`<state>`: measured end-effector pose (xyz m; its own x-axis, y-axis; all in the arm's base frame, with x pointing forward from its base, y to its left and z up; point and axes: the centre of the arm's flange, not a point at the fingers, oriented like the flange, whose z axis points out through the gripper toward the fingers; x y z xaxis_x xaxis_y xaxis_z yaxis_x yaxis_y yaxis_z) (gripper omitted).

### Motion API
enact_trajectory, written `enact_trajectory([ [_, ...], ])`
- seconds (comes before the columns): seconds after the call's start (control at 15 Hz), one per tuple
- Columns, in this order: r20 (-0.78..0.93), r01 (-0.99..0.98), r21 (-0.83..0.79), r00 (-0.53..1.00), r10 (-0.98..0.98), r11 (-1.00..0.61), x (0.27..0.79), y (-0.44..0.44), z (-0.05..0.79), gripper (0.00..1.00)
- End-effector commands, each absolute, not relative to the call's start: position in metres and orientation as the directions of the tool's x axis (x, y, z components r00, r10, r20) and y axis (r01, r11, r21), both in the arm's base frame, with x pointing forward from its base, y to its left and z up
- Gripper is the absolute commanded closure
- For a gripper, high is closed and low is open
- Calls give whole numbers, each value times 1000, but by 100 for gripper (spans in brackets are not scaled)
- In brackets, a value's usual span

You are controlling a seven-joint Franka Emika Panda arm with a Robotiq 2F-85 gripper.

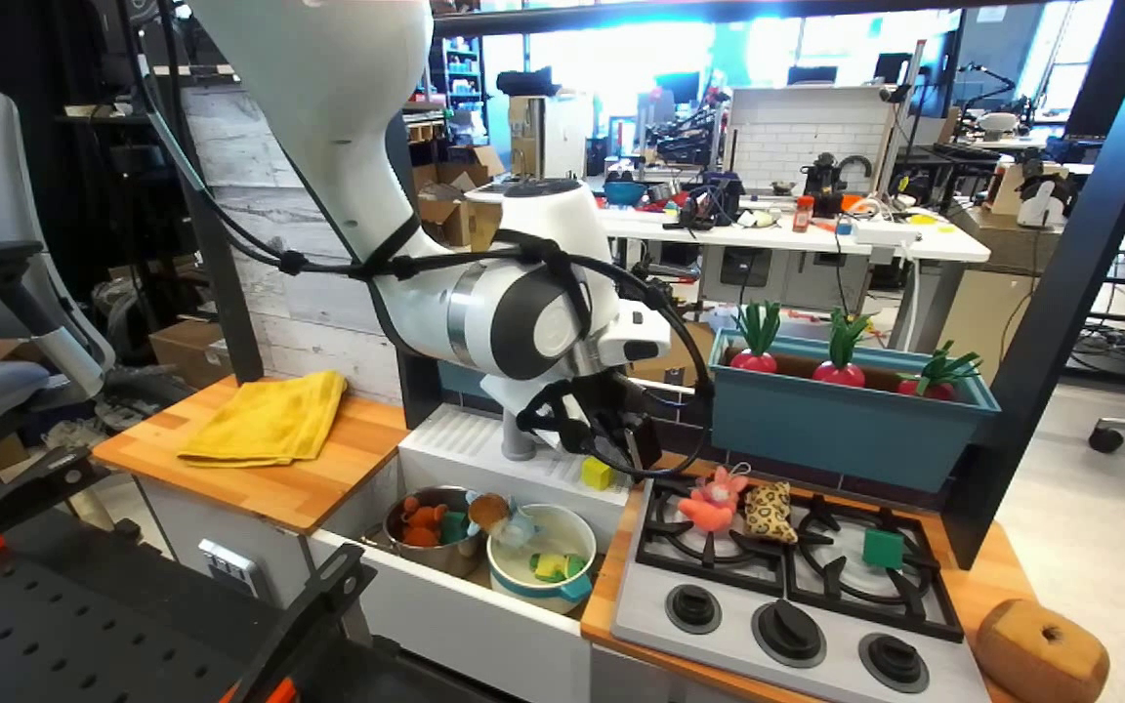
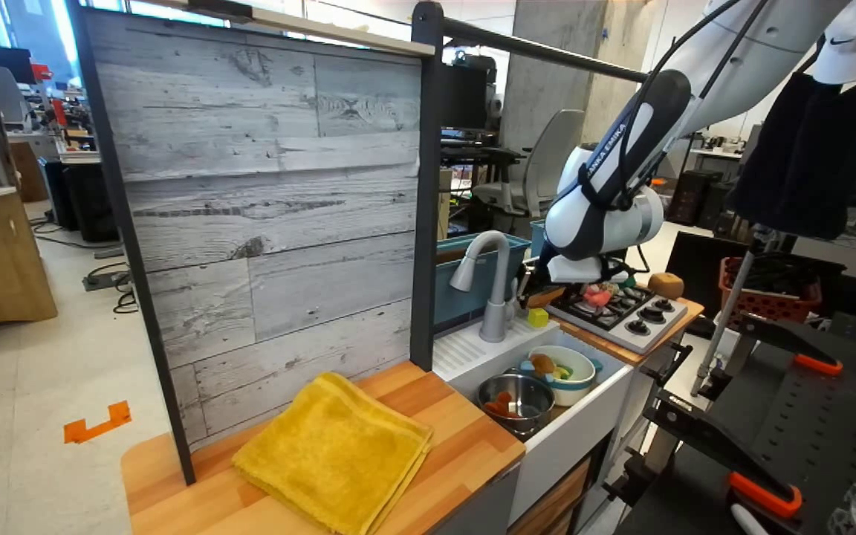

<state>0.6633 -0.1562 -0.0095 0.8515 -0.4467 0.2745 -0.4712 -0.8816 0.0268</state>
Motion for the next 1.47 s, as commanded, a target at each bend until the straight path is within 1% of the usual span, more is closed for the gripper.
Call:
enact_trajectory([
  [0.0,279,-466,-2,849,-449,-885,678,-155,-26,0],
  [0.4,265,-456,5,859,-439,-890,675,-149,-38,0],
  [0.47,254,-459,8,860,-442,-888,675,-149,-39,11],
  [0.53,247,-461,12,862,-444,-888,675,-150,-40,26],
  [0.6,233,-463,16,864,-447,-886,674,-150,-40,32],
  [0.67,222,-463,17,866,-449,-886,673,-149,-41,40],
  [0.87,180,-469,20,870,-458,-883,674,-147,-37,59],
  [1.07,147,-479,31,870,-470,-877,677,-148,-34,80],
  [1.13,124,-485,43,870,-477,-873,677,-148,-31,82],
  [1.27,60,-501,102,865,-497,-859,674,-154,-22,82],
  [1.4,-18,-494,189,862,-506,-849,654,-161,-7,82],
])
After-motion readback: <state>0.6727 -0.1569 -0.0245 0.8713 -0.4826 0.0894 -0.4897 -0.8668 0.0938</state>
